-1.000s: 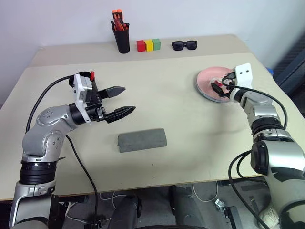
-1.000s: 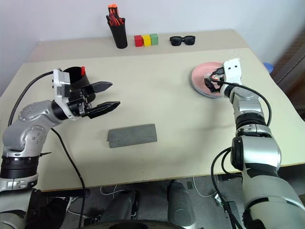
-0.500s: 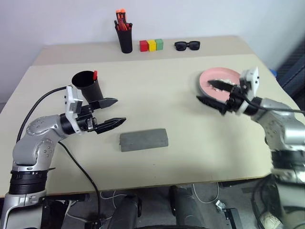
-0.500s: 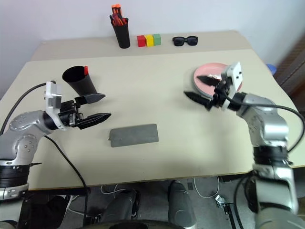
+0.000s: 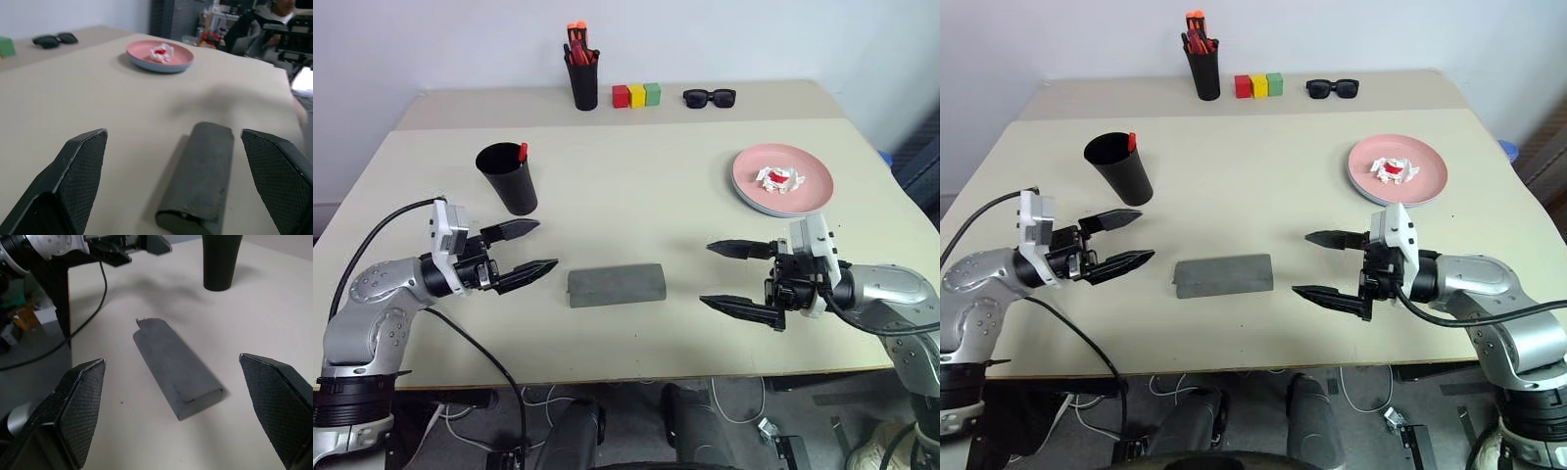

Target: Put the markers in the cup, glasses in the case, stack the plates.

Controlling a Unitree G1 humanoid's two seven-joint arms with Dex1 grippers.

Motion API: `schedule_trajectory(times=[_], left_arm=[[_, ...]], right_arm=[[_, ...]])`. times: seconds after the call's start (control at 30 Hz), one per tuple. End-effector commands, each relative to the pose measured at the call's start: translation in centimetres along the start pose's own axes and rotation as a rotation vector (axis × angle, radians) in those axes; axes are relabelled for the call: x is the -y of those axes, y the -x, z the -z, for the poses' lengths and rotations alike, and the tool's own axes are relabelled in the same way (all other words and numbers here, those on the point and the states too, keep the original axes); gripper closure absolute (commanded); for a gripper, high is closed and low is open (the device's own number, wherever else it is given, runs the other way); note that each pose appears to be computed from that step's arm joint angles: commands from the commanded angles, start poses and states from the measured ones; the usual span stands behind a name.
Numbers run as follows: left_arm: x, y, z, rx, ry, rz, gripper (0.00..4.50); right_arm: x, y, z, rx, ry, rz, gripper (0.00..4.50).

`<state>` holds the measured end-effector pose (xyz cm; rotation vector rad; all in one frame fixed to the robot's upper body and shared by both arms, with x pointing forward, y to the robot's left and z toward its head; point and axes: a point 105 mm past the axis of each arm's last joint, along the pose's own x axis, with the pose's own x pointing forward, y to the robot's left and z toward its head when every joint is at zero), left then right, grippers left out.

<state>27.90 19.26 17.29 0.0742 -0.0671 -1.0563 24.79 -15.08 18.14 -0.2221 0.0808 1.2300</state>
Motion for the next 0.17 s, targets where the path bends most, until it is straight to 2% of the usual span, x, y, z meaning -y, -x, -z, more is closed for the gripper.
schedule_trajectory(times=[0.03,0.17], left_arm=[[0.6,-0.2,-0.7,0.018,-0.047,-0.006,0.0],[1.0,-0.8,-1.4,0.049,-0.075,-0.029,0.0]], right_arm=[[0.5,0.3,-1.4,0.008,0.062,0.005,0.04],[0.5,1.0,-0.2,-0.04,0.029,-0.01,0.04]])
